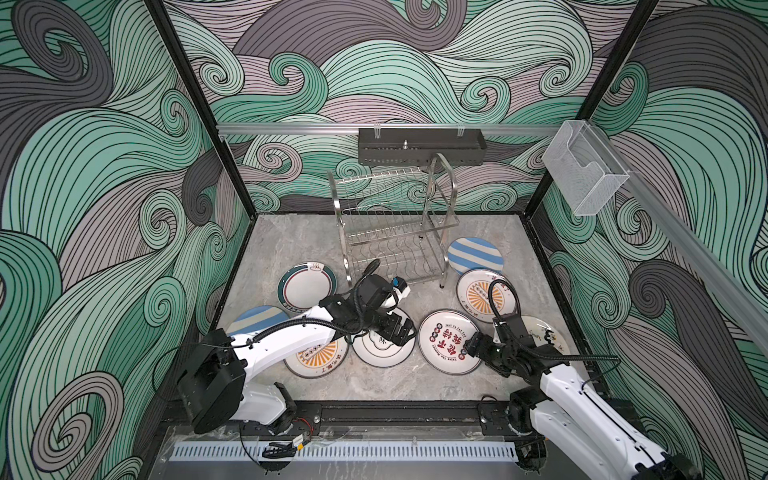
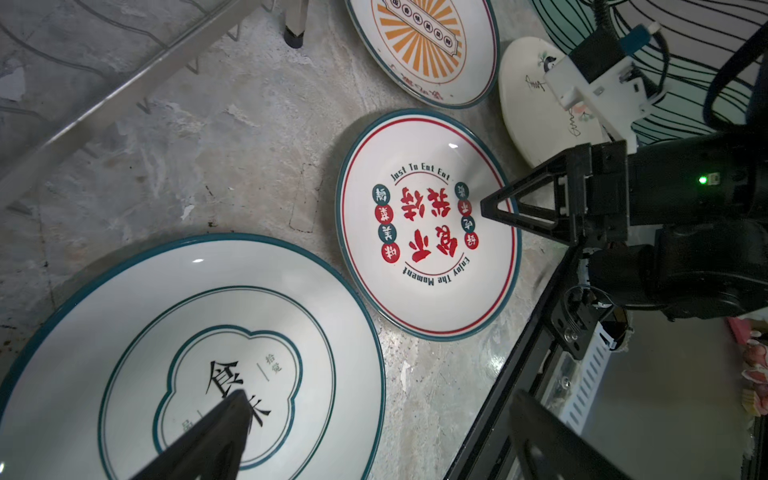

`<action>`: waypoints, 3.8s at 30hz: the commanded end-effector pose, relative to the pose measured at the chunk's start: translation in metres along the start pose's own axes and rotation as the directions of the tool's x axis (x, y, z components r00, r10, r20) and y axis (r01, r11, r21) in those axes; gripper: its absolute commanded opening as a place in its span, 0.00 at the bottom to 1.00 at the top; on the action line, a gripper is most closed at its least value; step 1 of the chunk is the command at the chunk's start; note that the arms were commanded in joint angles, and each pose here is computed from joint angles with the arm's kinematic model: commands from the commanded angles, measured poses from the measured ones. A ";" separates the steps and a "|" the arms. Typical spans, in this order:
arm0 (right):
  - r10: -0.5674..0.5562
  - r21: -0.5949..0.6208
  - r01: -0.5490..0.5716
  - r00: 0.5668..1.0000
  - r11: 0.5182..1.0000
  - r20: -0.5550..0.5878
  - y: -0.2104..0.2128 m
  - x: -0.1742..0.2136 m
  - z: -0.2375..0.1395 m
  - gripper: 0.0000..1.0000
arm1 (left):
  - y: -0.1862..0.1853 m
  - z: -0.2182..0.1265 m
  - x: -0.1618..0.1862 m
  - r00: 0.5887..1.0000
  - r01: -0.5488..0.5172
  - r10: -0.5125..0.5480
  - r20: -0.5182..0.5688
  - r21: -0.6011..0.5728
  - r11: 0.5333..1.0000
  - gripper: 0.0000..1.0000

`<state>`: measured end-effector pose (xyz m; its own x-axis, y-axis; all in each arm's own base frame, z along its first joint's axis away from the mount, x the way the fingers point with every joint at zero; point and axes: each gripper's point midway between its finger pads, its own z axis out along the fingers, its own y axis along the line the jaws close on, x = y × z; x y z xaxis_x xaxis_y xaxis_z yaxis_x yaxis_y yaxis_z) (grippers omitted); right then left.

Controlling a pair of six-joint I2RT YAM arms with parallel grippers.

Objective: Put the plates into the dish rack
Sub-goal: 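Move the right gripper toward the red-lettered plate while the left arm reaches forward, then grasp the red-lettered plate rim with the right gripper and lift it upright, then carry the upright plate with the right gripper up to the dish rack's top tier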

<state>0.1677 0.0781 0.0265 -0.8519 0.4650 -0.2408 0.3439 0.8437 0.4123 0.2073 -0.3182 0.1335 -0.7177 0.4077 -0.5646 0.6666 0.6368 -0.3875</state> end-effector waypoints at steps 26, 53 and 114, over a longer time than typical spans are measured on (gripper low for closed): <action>0.175 -0.129 -0.170 0.984 0.977 0.031 -0.013 0.009 0.014 0.45 | -0.024 0.075 -0.018 0.992 -0.069 0.080 -0.098 0.103 0.992 0.99; 0.119 -0.119 -0.106 0.986 0.987 0.114 -0.004 -0.013 -0.009 0.00 | -0.036 0.036 -0.048 0.996 -0.090 0.091 -0.006 0.087 0.992 0.98; -0.481 0.069 0.663 0.462 0.745 0.745 0.311 -0.231 -0.323 0.00 | 0.127 -0.139 -0.043 0.926 0.252 -0.221 0.306 -0.064 0.966 0.99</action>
<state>0.3216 0.1614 0.4548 -0.4144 0.0237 -0.9098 -0.3963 0.8952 0.2039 0.2984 -0.1526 0.2131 -0.7336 -0.0105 -0.6795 0.3930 0.8091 -0.4369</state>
